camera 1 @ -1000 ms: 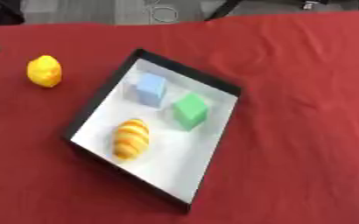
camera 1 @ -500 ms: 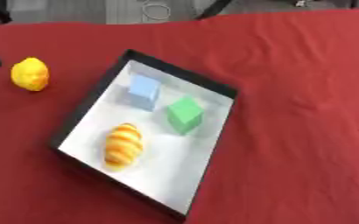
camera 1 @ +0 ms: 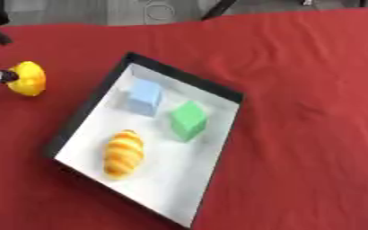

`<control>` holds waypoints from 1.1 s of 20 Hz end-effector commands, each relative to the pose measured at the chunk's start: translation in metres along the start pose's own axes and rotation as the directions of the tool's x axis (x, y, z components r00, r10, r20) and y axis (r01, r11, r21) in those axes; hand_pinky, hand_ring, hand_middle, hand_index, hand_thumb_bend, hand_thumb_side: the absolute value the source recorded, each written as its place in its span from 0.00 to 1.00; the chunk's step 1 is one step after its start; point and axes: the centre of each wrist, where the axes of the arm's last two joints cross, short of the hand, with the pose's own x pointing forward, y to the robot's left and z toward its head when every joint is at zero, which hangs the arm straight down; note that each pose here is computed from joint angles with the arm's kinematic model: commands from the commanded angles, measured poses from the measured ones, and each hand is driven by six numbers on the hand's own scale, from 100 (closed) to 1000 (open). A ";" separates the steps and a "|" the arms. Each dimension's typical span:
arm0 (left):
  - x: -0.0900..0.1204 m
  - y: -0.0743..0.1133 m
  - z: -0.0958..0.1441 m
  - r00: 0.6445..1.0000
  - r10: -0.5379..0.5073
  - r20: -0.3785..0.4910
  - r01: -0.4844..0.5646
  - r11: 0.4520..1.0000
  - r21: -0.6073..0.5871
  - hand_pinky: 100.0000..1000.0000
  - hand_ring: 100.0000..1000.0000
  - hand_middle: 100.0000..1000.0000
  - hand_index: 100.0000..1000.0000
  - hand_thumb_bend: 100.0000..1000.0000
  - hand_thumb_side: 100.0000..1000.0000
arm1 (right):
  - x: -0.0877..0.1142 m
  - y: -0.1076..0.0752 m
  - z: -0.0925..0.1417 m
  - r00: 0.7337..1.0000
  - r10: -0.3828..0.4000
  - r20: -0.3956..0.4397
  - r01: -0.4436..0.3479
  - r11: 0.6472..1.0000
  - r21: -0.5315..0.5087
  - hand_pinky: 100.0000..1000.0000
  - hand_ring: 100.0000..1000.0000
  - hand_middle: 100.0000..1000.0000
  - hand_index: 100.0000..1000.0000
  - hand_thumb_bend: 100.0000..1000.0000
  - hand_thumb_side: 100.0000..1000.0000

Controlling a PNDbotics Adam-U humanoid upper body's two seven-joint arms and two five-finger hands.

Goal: Pick up objects on the table and place them in the box.

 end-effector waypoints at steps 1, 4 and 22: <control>-0.006 0.013 0.006 0.998 -0.037 -0.048 0.036 0.999 -0.009 0.85 0.80 0.72 0.87 0.52 0.71 | 0.014 -0.007 -0.003 0.999 0.048 0.016 -0.048 0.999 0.003 0.95 0.79 0.63 0.76 0.00 0.49; -0.005 0.010 0.003 0.996 -0.050 -0.073 0.049 0.999 -0.021 0.83 0.79 0.69 0.87 0.49 0.69 | 0.013 -0.006 -0.003 0.999 0.052 0.010 -0.052 0.999 0.007 0.95 0.79 0.63 0.76 0.00 0.49; 0.007 0.011 -0.004 0.993 0.113 0.033 -0.114 0.993 0.018 0.72 0.55 0.43 0.63 0.00 0.03 | 0.004 -0.005 0.000 0.998 0.056 -0.024 -0.056 0.998 0.015 0.95 0.79 0.63 0.76 0.00 0.49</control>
